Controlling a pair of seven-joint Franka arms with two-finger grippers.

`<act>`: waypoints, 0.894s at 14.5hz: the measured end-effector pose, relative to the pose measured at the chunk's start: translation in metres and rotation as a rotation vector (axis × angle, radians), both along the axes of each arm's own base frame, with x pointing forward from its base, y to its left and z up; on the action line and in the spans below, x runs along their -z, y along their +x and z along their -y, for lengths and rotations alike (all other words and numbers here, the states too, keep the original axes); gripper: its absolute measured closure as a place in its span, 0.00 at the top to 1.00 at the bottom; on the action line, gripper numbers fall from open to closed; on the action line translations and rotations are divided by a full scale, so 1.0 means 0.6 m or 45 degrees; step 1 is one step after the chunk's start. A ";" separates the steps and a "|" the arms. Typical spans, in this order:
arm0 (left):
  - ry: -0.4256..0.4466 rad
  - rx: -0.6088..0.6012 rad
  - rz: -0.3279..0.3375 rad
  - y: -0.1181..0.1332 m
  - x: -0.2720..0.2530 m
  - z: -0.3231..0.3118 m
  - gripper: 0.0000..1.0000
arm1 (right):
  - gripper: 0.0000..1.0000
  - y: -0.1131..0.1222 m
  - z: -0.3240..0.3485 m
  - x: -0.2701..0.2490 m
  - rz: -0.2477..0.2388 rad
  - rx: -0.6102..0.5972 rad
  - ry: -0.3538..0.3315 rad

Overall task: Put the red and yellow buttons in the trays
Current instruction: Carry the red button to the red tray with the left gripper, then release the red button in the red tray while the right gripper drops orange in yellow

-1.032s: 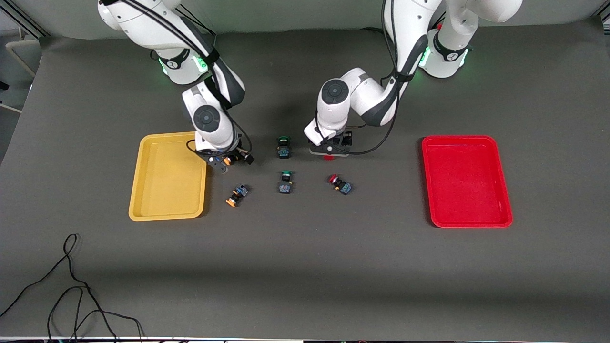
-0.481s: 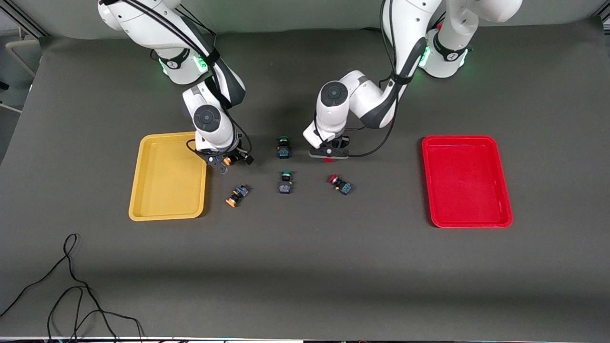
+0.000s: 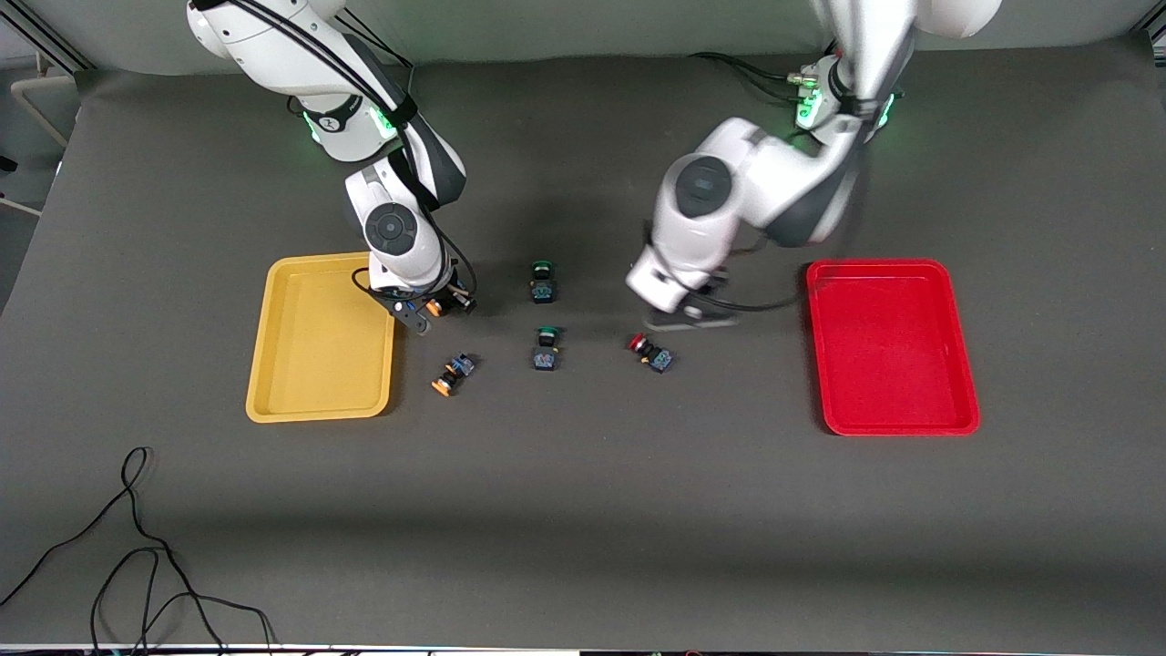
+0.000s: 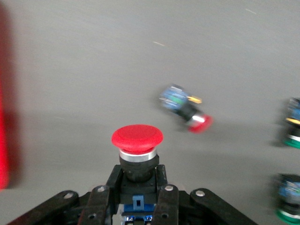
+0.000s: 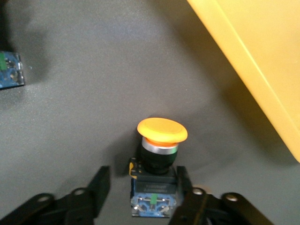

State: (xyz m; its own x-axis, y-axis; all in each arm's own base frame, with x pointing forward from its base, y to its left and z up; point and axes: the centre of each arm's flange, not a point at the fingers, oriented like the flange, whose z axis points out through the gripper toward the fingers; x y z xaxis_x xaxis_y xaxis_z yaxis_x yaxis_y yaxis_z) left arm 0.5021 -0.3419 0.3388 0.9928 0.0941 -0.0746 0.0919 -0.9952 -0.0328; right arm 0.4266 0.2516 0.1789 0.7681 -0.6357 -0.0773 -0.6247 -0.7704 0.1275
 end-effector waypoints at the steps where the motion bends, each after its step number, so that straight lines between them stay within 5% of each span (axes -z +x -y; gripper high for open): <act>1: 0.015 0.002 -0.039 0.029 -0.004 -0.069 0.33 | 0.47 0.000 0.000 0.000 0.000 0.000 0.000; 4: 0.007 0.043 -0.133 0.097 0.002 -0.279 0.33 | 0.43 0.001 0.000 -0.002 0.003 0.001 0.002; 7: -0.033 0.126 -0.187 0.110 0.039 -0.425 0.33 | 0.43 0.003 -0.001 -0.009 0.010 0.001 0.006; 13: -0.041 0.187 -0.216 0.081 0.212 -0.431 0.33 | 0.43 0.046 0.061 -0.178 0.000 0.040 0.004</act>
State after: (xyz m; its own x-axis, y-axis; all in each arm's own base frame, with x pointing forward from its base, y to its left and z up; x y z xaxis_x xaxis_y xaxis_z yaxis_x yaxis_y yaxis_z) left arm 0.5509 -0.0831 0.2116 0.9685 -0.0556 -0.2425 -0.0581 -0.9983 -0.0032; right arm 0.4544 0.2152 0.2854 0.7479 -0.6590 -0.0792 -0.6484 -0.7509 0.1250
